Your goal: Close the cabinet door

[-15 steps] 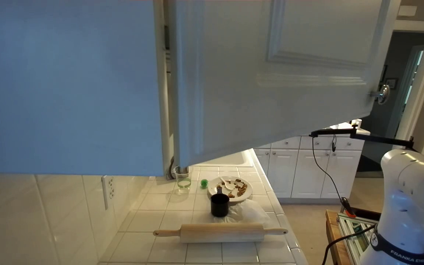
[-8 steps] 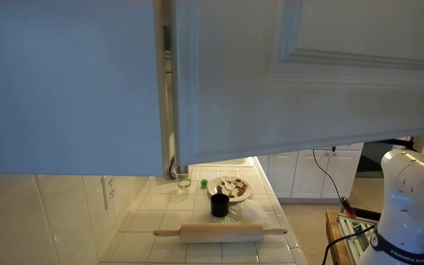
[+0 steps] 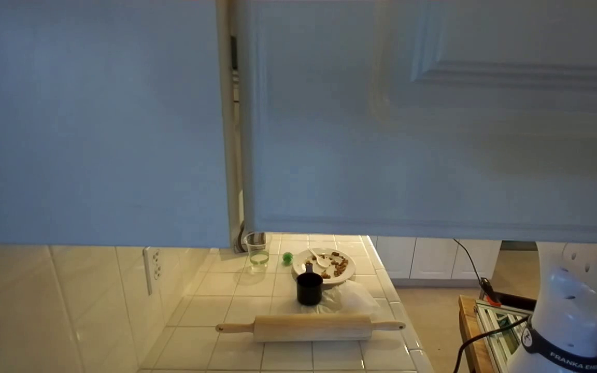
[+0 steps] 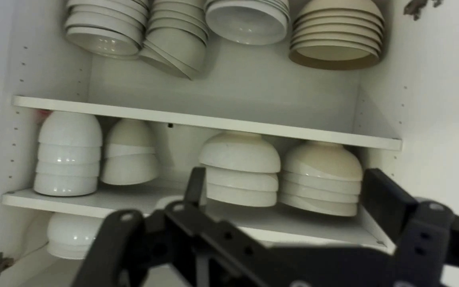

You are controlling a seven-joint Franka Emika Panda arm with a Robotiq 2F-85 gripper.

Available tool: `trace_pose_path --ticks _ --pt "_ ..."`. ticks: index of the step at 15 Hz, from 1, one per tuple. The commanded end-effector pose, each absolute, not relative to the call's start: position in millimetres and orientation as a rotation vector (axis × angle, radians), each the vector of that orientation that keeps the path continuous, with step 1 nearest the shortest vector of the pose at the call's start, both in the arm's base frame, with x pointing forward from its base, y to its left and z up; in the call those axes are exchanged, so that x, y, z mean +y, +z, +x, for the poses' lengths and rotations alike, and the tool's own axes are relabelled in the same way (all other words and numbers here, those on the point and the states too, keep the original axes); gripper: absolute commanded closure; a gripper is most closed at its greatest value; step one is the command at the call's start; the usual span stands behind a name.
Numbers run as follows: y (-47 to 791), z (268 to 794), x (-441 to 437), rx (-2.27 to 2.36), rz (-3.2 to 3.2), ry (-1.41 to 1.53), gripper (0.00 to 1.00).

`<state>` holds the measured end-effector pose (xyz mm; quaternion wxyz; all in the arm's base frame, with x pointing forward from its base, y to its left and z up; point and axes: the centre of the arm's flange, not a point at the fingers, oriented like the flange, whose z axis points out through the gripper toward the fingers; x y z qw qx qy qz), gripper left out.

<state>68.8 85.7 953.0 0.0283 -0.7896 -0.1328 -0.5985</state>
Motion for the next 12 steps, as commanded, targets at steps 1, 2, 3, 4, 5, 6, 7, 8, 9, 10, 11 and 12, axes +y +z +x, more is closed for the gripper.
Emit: trace_pose_path --ticks 1,2,3,4,5,6,7,8,9,10,11,12 --pt "942.7 72.9 88.7 -0.558 -2.24 -1.811 0.0" --pt "942.1 74.6 91.0 -0.588 -2.192 -1.791 0.0" --pt "942.7 75.6 93.3 -0.62 -2.148 -1.767 0.0" --pt "942.6 77.1 95.3 -0.653 -2.104 -1.744 0.0" --pt "944.0 77.8 96.7 -0.686 -2.065 -1.715 0.0" --pt "943.5 78.4 98.1 -0.721 -2.026 -1.686 0.0" --pt "944.5 78.0 98.4 -0.76 -1.989 -1.659 0.0" --pt "943.6 77.9 98.2 -0.788 -1.948 -1.629 0.0" --pt "942.9 77.2 97.6 -0.817 -1.908 -1.6 0.0" --pt "941.3 77.8 96.7 -0.84 -1.873 -1.575 0.0" --pt "941.3 77.3 95.9 -0.865 -1.838 -1.549 0.0" --pt "940.3 77.8 94.7 -0.864 -1.822 -1.536 0.0"
